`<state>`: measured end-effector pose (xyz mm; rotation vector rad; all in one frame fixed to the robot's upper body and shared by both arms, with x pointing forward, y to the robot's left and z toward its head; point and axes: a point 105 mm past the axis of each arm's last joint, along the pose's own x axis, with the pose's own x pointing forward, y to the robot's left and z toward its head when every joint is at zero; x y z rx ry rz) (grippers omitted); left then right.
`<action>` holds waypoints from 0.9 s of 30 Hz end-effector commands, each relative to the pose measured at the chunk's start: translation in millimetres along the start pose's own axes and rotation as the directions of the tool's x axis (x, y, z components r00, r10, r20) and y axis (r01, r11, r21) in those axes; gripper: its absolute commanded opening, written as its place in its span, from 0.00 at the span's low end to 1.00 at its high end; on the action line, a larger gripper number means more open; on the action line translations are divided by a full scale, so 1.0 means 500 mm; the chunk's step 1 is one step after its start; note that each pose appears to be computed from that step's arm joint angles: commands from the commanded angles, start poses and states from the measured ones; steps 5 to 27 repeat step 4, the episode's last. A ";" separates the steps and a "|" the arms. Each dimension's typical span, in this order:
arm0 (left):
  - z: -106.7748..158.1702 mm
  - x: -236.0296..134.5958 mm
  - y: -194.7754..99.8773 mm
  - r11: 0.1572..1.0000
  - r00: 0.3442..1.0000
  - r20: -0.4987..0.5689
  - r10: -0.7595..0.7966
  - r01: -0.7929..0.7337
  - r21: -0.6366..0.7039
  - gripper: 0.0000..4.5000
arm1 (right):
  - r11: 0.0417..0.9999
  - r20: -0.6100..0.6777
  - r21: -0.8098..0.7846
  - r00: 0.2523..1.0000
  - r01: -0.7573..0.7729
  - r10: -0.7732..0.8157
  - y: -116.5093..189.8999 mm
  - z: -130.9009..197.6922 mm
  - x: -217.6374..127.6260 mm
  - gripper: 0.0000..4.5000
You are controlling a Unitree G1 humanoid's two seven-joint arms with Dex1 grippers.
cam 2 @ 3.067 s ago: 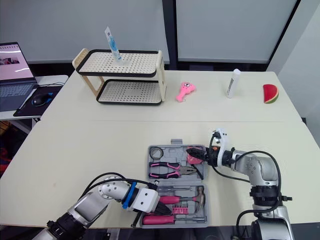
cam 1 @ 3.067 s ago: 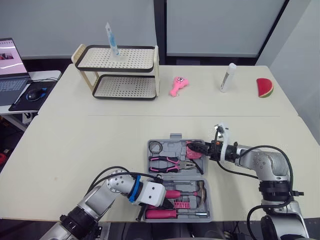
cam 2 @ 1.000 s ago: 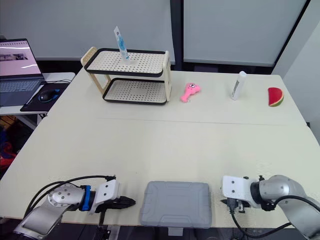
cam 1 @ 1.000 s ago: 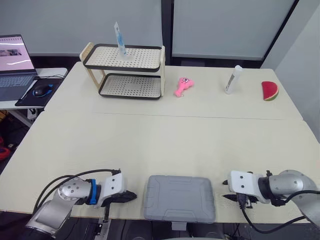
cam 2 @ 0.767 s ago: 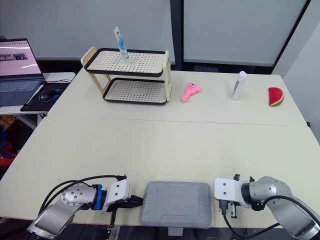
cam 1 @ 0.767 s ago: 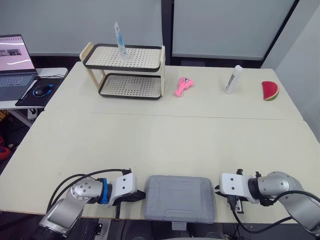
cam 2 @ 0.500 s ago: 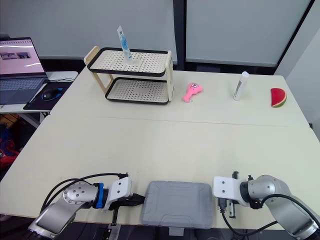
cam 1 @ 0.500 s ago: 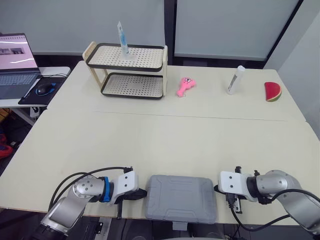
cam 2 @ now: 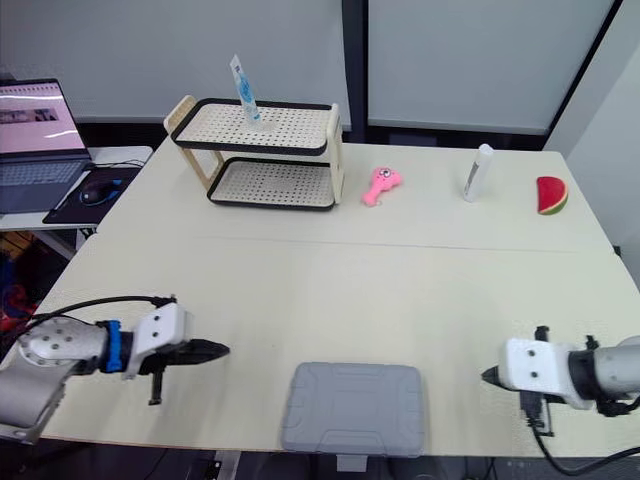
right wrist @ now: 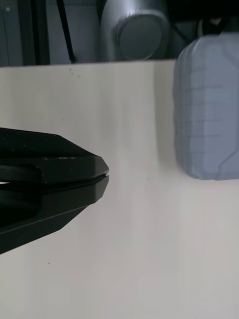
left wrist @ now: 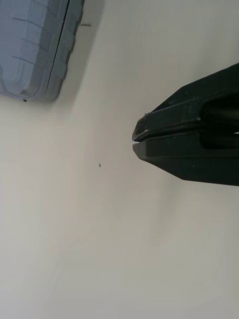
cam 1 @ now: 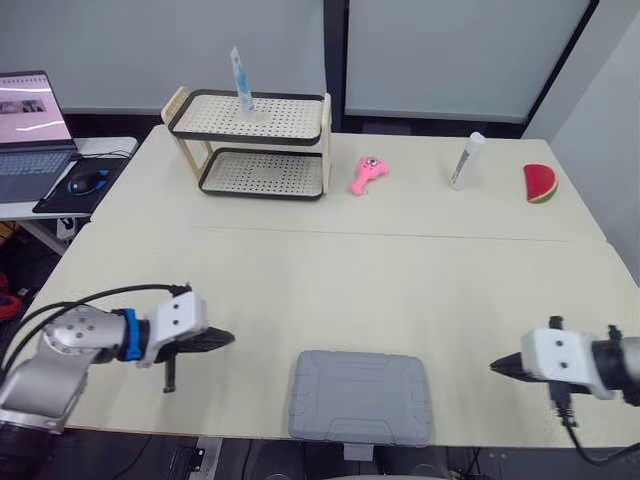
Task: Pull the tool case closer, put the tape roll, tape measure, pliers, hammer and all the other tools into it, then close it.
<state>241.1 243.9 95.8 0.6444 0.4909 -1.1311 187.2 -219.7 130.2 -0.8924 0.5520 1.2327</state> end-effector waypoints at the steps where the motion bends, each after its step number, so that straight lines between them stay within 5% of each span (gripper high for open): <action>1: 0.022 -0.018 -0.008 1.000 1.000 0.019 -0.005 0.005 0.016 0.00 | 0.999 0.008 -0.031 0.999 -0.038 0.038 -0.004 0.015 -0.040 0.00; 27: 0.022 -0.011 -0.014 1.000 0.999 0.038 0.012 -0.012 -0.004 0.00 | 0.998 -0.007 -0.032 0.999 -0.049 0.049 -0.011 0.010 -0.046 0.00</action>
